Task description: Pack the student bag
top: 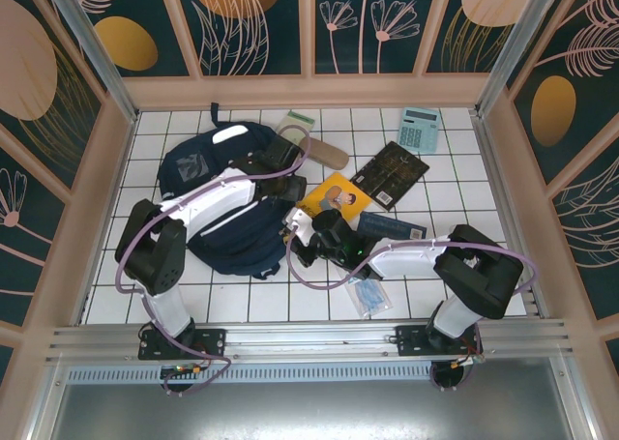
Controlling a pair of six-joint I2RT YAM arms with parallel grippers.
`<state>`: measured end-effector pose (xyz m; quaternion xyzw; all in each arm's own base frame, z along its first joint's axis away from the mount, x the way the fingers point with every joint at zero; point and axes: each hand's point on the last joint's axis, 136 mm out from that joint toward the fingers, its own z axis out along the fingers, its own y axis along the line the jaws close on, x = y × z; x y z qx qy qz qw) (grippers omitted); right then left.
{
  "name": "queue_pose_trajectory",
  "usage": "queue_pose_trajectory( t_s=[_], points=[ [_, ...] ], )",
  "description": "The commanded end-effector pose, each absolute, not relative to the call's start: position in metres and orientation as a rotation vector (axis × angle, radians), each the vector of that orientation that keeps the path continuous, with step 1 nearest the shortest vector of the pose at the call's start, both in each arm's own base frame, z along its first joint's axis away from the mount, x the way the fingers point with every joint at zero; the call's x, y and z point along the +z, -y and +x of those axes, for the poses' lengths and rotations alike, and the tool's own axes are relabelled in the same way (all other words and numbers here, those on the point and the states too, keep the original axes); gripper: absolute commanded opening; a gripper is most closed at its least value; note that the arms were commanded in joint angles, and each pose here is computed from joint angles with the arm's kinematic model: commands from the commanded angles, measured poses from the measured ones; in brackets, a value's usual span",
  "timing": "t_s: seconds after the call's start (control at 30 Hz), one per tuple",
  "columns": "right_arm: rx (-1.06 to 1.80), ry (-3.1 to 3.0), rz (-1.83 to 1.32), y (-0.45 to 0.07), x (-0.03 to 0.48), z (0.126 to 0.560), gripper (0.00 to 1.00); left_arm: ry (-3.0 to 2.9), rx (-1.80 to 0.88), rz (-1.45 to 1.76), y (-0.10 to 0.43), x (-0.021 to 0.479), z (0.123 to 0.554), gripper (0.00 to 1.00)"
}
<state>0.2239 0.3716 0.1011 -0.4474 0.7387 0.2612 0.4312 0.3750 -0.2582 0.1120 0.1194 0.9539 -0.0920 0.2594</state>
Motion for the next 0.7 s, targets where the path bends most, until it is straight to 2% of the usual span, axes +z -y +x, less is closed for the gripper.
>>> queue_pose_trajectory(
  t_s=[0.0, 0.1, 0.17, 0.2, 0.3, 0.33, 0.5, 0.67],
  points=[
    [0.713, -1.747, -1.075, -0.378, 0.132, 0.223, 0.00, -2.687, -0.241, 0.400, 0.260, 0.079, 0.356, 0.59],
    [0.711, -1.743, -1.072, -0.378, 0.134, 0.224, 0.00, -2.714, -0.214, 0.421, 0.259, 0.066, 0.354, 0.60],
    [0.706, -1.741, -1.069, -0.378, 0.135, 0.225, 0.00, -2.732, -0.184, 0.437, 0.258, 0.057, 0.352, 0.53],
    [0.705, -1.741, -1.068, -0.378, 0.135, 0.225, 0.00, -2.742, -0.178, 0.434, 0.257, 0.053, 0.352, 0.44],
    [0.698, -1.744, -1.070, -0.378, 0.133, 0.225, 0.00, -2.743, -0.169, 0.407, 0.257, 0.050, 0.355, 0.04],
    [0.693, -1.747, -1.071, -0.378, 0.132, 0.226, 0.00, -2.734, -0.169, 0.392, 0.258, 0.054, 0.358, 0.00],
    [0.684, -1.749, -1.070, -0.377, 0.132, 0.225, 0.00, -2.631, -0.155, 0.264, 0.260, 0.089, 0.388, 0.00],
    [0.673, -1.753, -1.086, -0.379, 0.130, 0.217, 0.00, -2.549, -0.261, 0.096, 0.266, 0.125, 0.428, 0.00]
  ],
)
